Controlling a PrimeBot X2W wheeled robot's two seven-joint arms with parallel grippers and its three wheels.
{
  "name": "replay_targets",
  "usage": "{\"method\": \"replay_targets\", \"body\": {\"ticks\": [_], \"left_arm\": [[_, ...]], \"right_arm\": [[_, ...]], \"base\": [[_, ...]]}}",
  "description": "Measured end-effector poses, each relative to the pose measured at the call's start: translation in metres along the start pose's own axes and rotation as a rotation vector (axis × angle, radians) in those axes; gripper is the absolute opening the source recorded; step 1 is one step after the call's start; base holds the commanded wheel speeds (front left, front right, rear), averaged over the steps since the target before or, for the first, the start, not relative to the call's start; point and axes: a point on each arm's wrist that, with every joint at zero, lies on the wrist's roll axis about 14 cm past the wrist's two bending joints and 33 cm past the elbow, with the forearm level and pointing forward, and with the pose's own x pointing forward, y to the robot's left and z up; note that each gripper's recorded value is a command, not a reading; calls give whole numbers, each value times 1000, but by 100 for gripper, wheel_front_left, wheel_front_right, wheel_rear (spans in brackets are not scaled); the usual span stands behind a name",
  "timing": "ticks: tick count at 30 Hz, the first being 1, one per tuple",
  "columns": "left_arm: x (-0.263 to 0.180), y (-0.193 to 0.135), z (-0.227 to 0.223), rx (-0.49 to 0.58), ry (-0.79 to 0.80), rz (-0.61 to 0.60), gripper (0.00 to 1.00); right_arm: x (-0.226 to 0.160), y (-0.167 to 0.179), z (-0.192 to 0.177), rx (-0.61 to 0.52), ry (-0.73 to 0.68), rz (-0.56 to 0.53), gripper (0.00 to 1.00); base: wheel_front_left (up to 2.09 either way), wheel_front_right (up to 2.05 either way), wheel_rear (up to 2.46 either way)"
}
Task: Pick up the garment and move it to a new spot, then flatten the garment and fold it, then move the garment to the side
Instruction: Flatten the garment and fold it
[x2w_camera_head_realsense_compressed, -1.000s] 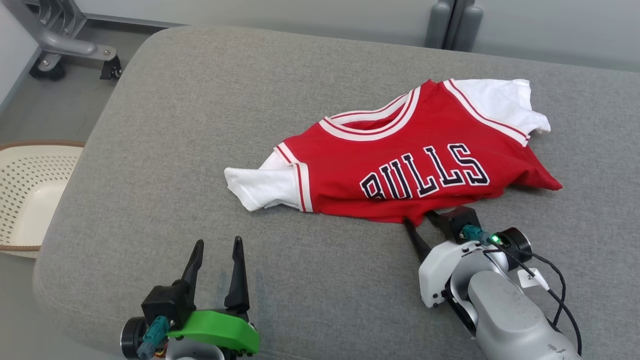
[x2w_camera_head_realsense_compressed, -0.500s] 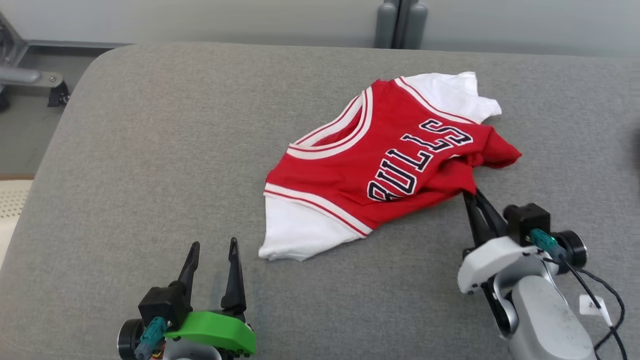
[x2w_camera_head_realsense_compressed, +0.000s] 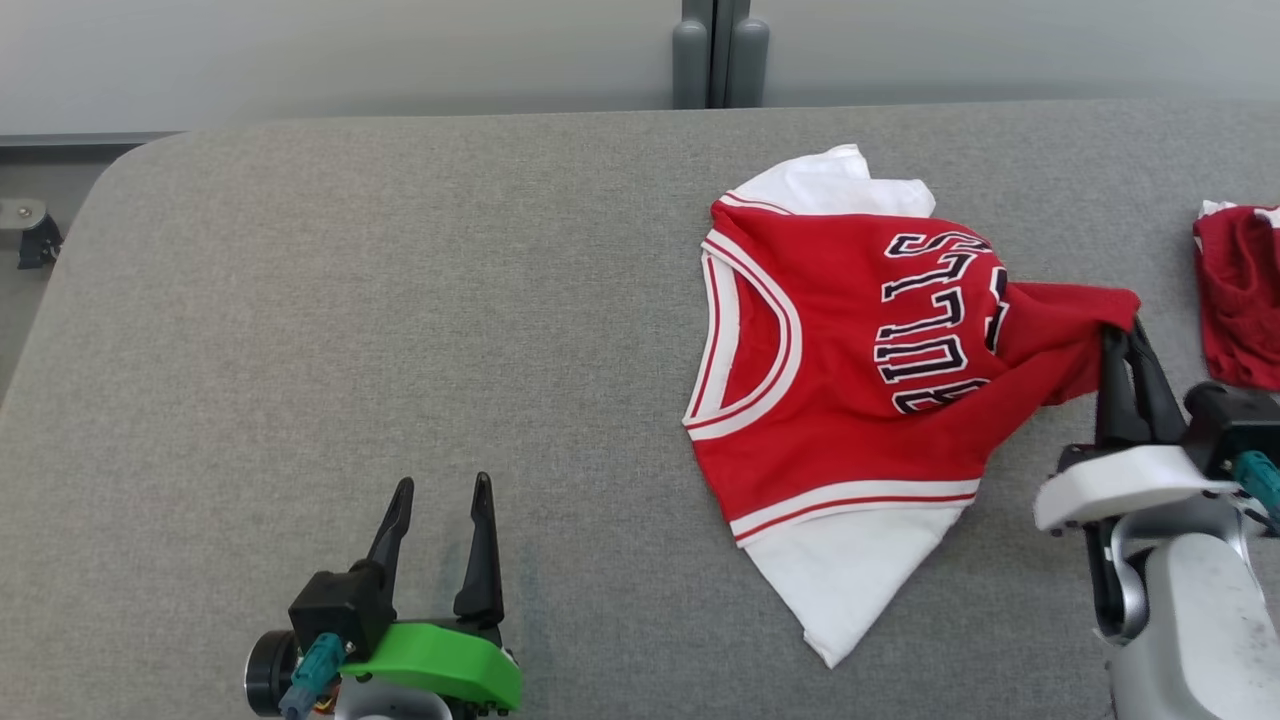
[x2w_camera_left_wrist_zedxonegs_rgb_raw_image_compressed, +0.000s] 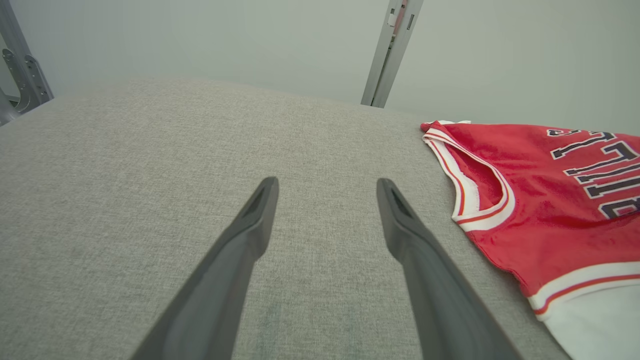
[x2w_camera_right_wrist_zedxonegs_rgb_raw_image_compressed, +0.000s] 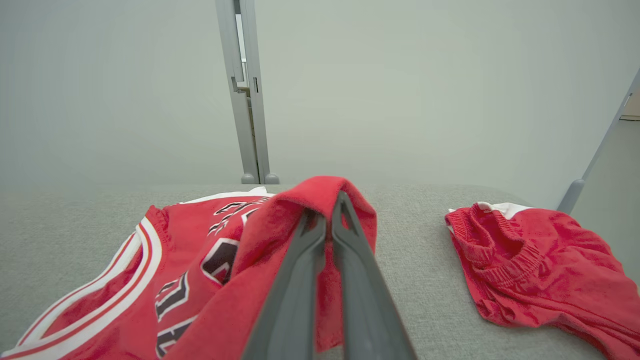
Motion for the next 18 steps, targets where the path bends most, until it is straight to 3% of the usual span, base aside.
{"method": "replay_targets", "body": {"ticks": [4, 10, 15, 16, 17, 18], "left_arm": [[-4, 4, 2, 1, -7, 12, 100], [-13, 15, 8, 3, -26, 50, 100], [-20, 26, 13, 4, -41, 91, 100], [-22, 28, 14, 4, -43, 99, 100], [-23, 30, 14, 3, -44, 104, 100], [-25, 32, 13, 2, -43, 110, 100]], "right_arm": [[10, 55, 7, 15, -19, 158, 0], [-6, 151, -23, 52, 91, 438, 0], [-32, 197, -53, 50, 203, 588, 0], [-36, 203, -57, 47, 219, 609, 9], [-40, 207, -59, 45, 227, 626, 29], [-42, 211, -61, 49, 234, 640, 56]], "base": [[0, 0, 0], [0, 0, 0], [0, 0, 0], [0, 0, 0], [0, 0, 0], [0, 0, 0]]}}
